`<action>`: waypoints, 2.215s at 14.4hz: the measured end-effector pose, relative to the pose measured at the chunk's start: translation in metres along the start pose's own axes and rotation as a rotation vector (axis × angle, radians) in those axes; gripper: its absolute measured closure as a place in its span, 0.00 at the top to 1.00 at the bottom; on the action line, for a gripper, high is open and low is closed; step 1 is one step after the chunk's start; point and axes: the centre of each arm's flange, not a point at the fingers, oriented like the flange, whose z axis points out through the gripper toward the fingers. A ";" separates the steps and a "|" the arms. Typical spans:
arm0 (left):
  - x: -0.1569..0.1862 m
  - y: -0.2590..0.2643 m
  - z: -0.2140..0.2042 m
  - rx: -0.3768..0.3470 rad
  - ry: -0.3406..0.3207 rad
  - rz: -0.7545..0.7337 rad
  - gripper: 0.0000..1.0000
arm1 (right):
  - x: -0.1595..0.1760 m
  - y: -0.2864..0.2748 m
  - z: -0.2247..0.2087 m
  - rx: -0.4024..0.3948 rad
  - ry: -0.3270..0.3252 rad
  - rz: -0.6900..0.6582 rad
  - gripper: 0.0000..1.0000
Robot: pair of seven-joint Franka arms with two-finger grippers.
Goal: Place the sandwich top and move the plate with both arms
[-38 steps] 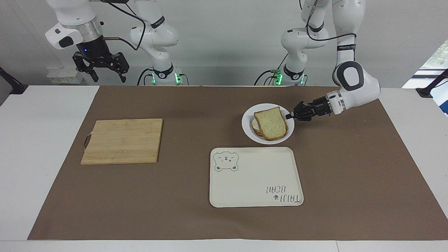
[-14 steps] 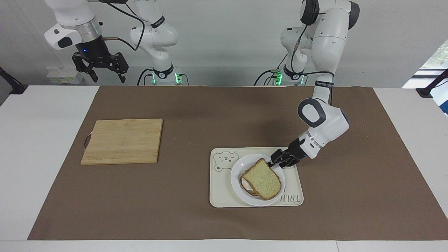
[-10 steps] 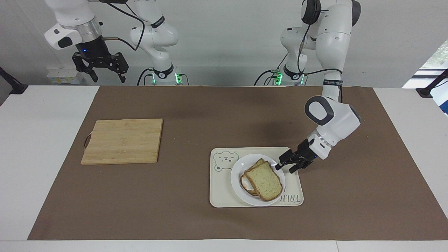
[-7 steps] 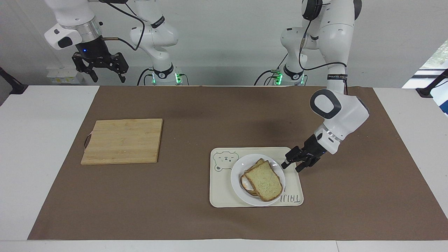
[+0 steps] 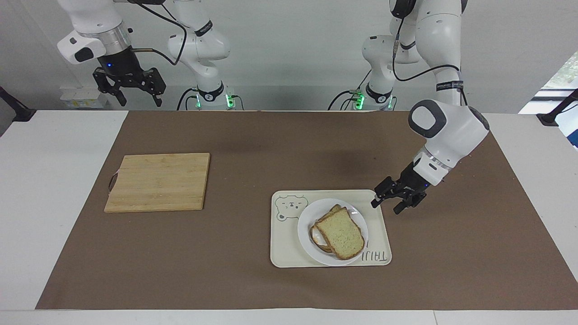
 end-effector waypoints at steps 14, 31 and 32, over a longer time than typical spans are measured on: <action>-0.044 0.017 -0.306 0.371 -0.275 0.152 1.00 | 0.000 0.000 0.000 0.000 0.000 -0.001 1.00; -0.047 0.027 -0.322 0.396 -0.341 0.147 1.00 | 0.000 -0.001 0.000 0.000 0.000 -0.001 1.00; -0.046 0.026 -0.321 0.397 -0.337 0.148 1.00 | 0.000 -0.001 0.000 0.000 0.000 -0.001 1.00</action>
